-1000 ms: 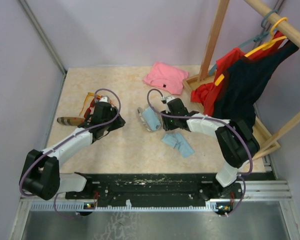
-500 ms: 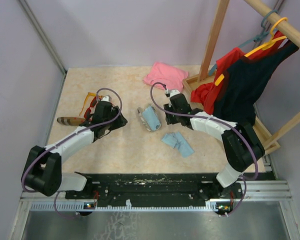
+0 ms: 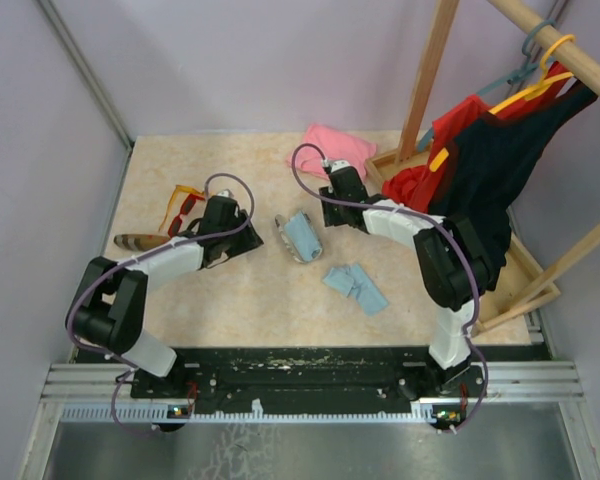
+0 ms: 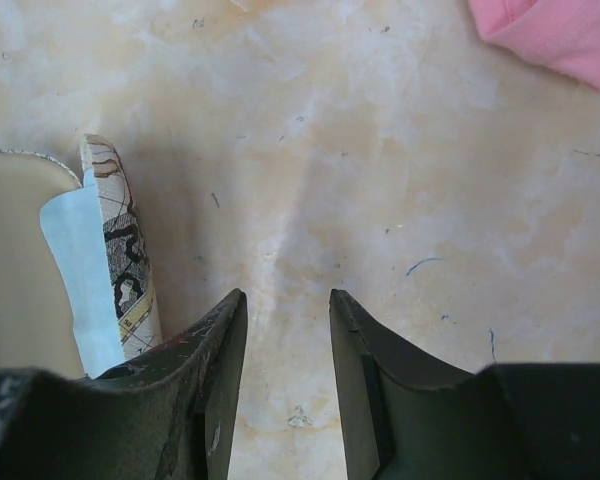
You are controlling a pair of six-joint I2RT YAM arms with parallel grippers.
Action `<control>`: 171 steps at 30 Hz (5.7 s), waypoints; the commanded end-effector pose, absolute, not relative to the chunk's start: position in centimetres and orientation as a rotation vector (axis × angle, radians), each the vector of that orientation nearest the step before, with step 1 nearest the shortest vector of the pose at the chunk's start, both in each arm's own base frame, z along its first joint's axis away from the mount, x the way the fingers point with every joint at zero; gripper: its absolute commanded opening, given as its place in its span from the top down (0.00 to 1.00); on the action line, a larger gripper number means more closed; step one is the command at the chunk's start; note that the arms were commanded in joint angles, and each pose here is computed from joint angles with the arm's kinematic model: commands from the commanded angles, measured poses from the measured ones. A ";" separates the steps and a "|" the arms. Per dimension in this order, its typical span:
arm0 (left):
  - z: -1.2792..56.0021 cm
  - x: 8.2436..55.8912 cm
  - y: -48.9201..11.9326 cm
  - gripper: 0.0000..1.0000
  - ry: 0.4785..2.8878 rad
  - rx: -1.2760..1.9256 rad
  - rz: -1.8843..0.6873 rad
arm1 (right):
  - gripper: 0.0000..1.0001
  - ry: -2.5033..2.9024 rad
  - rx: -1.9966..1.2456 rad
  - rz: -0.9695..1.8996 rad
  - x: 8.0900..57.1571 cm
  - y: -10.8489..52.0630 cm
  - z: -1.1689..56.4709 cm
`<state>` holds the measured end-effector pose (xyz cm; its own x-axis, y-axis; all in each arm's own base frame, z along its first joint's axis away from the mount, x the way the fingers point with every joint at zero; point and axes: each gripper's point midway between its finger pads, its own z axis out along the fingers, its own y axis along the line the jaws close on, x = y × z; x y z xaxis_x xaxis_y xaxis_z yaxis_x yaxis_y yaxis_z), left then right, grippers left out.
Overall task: Organize the sunglasses
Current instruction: Adjust the sunglasses case at the center of the board, then pick up the sunglasses from the center of the board, then place the sunglasses at the center of the board.
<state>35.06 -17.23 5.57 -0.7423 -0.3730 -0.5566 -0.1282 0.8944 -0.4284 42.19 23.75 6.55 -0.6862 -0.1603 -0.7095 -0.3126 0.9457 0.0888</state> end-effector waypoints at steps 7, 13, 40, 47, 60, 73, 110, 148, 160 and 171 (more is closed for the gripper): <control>10.4 37.1 -15.8 0.46 2.239 -0.376 -0.433 | 0.59 2.206 -0.325 0.447 42.9 25.3 11.9; 11.8 37.5 -14.3 0.44 2.196 -0.402 -0.370 | 0.58 2.187 -0.333 0.501 42.1 25.1 12.6; 10.7 38.9 -1.4 0.36 2.097 -0.838 0.092 | 0.56 2.218 -0.196 0.641 31.6 21.4 12.4; 7.3 39.1 0.0 0.34 2.143 -0.977 0.201 | 0.56 2.209 -0.195 0.641 30.7 20.8 12.6; 3.8 39.2 0.3 0.42 2.182 -1.016 0.214 | 0.56 2.212 -0.193 0.628 30.5 20.5 12.6; 4.8 38.8 1.3 0.66 2.143 -1.049 0.233 | 0.56 2.209 -0.198 0.632 30.2 20.4 12.8; 4.1 34.6 -1.0 0.99 2.190 -1.052 -0.029 | 0.56 2.195 -0.207 0.624 29.6 19.9 13.4; 13.9 26.4 -23.1 0.99 1.963 0.398 -0.442 | 0.54 1.803 -0.041 0.482 28.2 14.1 23.0; 14.3 24.1 -31.6 0.99 1.467 1.203 -0.604 | 0.54 1.742 0.007 0.466 26.1 12.0 25.2; 9.2 23.4 -33.1 0.99 1.358 1.682 -0.663 | 0.54 1.778 -0.019 0.511 25.0 12.5 24.2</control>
<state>24.19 -32.22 9.26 0.1629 0.5419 -0.8245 0.9516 0.1343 0.2763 25.20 12.04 23.97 -0.2730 0.2335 -0.9332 -0.2568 0.9172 0.3047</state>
